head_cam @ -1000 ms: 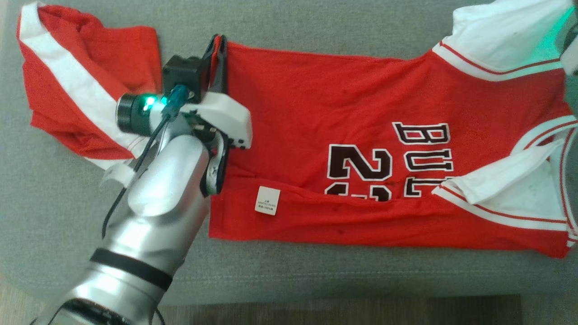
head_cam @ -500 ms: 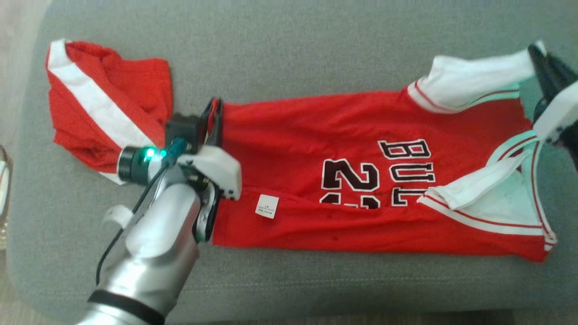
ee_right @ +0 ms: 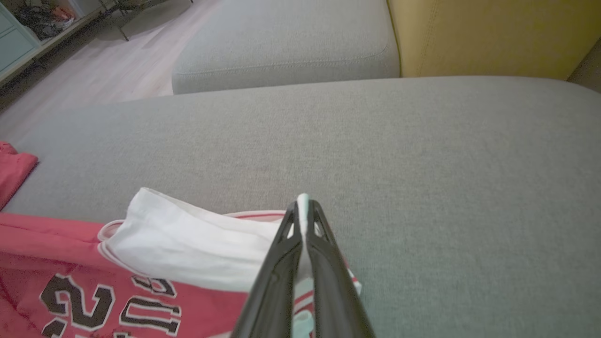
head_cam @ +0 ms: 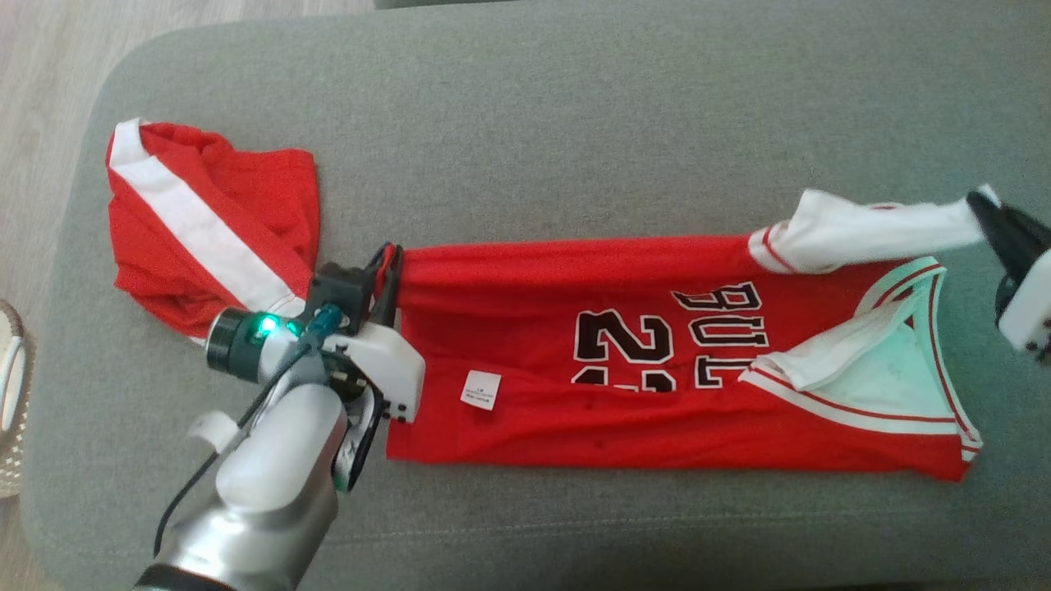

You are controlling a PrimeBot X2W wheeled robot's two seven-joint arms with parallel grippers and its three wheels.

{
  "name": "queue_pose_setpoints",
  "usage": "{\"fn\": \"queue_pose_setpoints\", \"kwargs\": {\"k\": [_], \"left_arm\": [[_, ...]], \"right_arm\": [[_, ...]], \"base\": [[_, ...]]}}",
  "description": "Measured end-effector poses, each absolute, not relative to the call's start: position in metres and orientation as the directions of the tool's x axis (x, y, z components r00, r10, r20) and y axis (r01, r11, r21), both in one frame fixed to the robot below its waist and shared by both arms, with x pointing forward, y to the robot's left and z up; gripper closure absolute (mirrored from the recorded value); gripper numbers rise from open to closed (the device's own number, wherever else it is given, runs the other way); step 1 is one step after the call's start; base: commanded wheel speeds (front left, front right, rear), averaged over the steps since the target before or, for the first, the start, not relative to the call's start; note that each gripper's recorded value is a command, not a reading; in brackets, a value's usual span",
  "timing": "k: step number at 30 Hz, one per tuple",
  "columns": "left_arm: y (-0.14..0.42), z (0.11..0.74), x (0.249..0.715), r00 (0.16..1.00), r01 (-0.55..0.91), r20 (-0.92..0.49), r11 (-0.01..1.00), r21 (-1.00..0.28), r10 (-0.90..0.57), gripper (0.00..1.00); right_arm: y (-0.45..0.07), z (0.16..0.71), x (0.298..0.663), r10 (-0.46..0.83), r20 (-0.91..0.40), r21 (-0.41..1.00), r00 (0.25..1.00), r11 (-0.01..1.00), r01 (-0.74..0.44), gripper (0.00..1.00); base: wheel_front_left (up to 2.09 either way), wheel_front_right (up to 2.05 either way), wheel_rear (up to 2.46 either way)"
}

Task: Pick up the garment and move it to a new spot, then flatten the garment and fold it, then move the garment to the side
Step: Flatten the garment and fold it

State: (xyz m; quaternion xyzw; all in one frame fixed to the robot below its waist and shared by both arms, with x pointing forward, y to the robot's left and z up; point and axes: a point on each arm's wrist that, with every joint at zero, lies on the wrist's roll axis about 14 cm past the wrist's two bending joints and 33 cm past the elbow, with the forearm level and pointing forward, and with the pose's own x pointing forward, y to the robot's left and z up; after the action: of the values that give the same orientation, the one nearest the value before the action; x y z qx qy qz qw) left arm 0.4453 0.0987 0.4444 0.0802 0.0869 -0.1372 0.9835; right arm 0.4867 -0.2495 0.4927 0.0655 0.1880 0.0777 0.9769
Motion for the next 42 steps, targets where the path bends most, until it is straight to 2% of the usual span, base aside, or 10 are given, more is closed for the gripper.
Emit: {"fn": "queue_pose_setpoints", "kwargs": {"k": [7,17,32,33,34,35,36,42], "left_arm": [[0.088,0.438,0.429,0.921,0.354,-0.229,0.922,0.159,-0.314,1.00],[0.086,0.424,0.402,0.882,0.416,-0.318,0.893,0.175,-0.348,1.00],[0.078,0.412,0.368,0.831,0.485,-0.393,0.860,0.161,-0.395,1.00],[0.077,0.410,0.366,0.827,0.489,-0.398,0.857,0.159,-0.398,0.82],[0.076,0.409,0.365,0.825,0.492,-0.400,0.856,0.158,-0.400,0.33],[0.076,0.408,0.364,0.824,0.490,-0.403,0.857,0.158,-0.397,0.33],[0.076,0.407,0.363,0.824,0.488,-0.407,0.858,0.159,-0.394,0.00],[0.088,0.420,0.370,0.874,0.406,-0.353,0.900,0.156,-0.333,0.00]], "right_arm": [[-0.260,0.484,0.456,0.167,-0.432,0.159,0.886,0.981,-0.107,1.00],[-0.244,0.479,0.418,0.220,-0.535,0.135,0.816,0.975,-0.174,1.00],[-0.249,0.453,0.370,0.192,-0.693,0.139,0.695,0.981,-0.131,1.00],[-0.251,0.450,0.367,0.185,-0.705,0.136,0.685,0.983,-0.125,0.23],[-0.254,0.448,0.364,0.170,-0.715,0.123,0.678,0.985,-0.117,0.00],[-0.257,0.446,0.361,0.157,-0.727,0.110,0.669,0.988,-0.112,0.00],[-0.259,0.446,0.360,0.149,-0.729,0.105,0.668,0.989,-0.106,0.00],[-0.260,0.466,0.366,0.129,-0.655,0.092,0.744,0.992,-0.092,0.00]], "base": [[0.00,0.00,0.00],[0.00,0.00,0.00],[0.00,0.00,0.00],[0.00,0.00,0.00],[0.00,0.00,0.00],[0.00,0.00,0.00],[0.00,0.00,0.00],[0.00,0.00,0.00]]}}
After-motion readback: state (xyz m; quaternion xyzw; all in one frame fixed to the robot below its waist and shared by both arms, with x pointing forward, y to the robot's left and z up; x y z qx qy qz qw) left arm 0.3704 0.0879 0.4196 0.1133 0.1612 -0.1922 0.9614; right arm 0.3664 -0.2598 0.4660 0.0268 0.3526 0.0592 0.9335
